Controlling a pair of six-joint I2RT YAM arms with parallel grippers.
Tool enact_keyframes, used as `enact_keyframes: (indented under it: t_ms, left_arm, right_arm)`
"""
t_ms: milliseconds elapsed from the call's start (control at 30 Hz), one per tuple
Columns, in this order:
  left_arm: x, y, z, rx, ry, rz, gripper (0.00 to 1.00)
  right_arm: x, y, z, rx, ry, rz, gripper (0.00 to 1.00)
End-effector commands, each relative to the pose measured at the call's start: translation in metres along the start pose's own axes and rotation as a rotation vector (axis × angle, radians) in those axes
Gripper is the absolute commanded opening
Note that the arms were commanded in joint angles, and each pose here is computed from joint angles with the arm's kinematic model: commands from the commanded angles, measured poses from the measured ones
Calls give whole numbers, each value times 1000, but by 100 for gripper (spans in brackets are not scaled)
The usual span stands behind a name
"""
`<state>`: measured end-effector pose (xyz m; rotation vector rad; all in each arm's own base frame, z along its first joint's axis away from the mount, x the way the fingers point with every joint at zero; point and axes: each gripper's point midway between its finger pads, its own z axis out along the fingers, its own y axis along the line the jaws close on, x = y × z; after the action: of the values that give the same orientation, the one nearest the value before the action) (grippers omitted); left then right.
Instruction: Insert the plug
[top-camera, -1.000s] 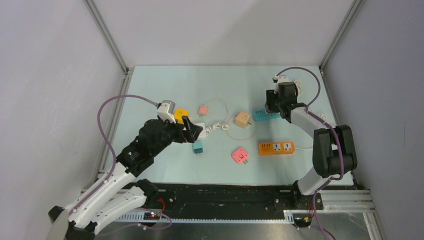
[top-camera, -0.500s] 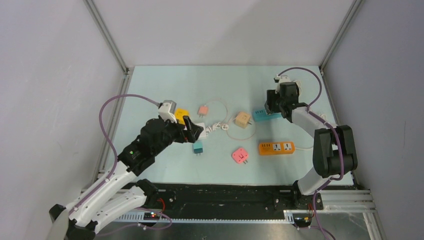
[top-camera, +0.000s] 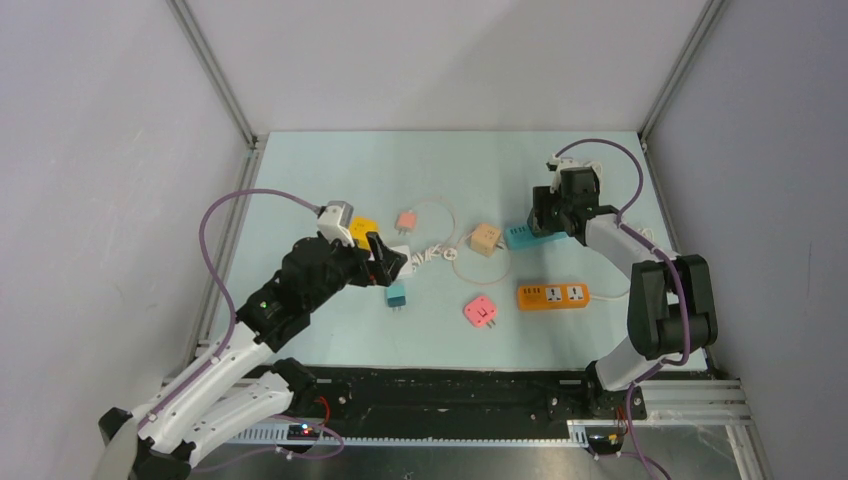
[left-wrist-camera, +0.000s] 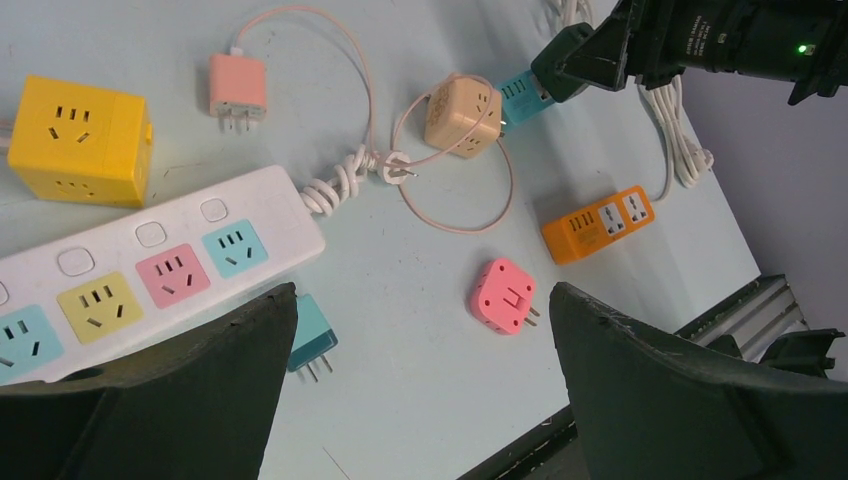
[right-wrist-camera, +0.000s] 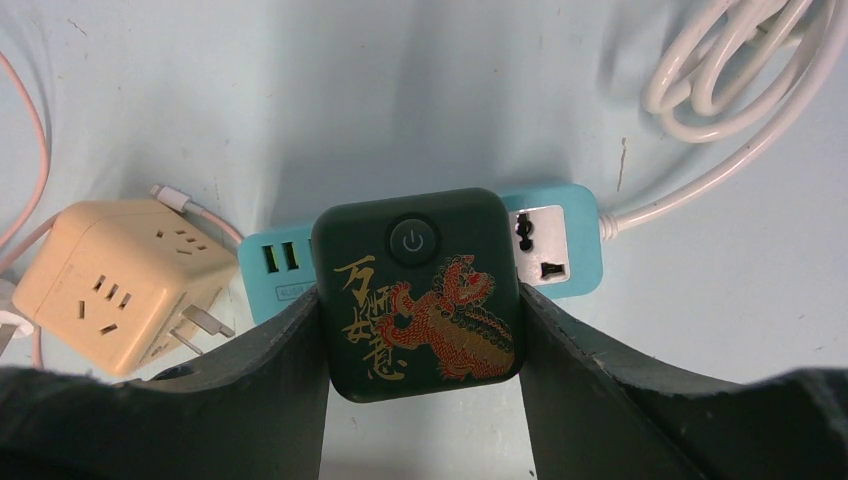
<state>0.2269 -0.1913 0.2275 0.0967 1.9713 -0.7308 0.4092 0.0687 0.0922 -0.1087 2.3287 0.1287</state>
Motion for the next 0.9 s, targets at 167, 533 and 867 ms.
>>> enact_keyframes:
  t_ms: [167,533,867]
  left_arm:
    - [1,-2,3,10,-5,-15,100]
    - [0,-1,5,-1,-2,-5,100]
    - [-5,0,2,-4,-21,1,100]
  right_arm:
    - [8,5,10,41,-2,-38,0]
    - [7,27,16,121,-44,-184,0]
    - [-27,70,25,-54,-22,43,0]
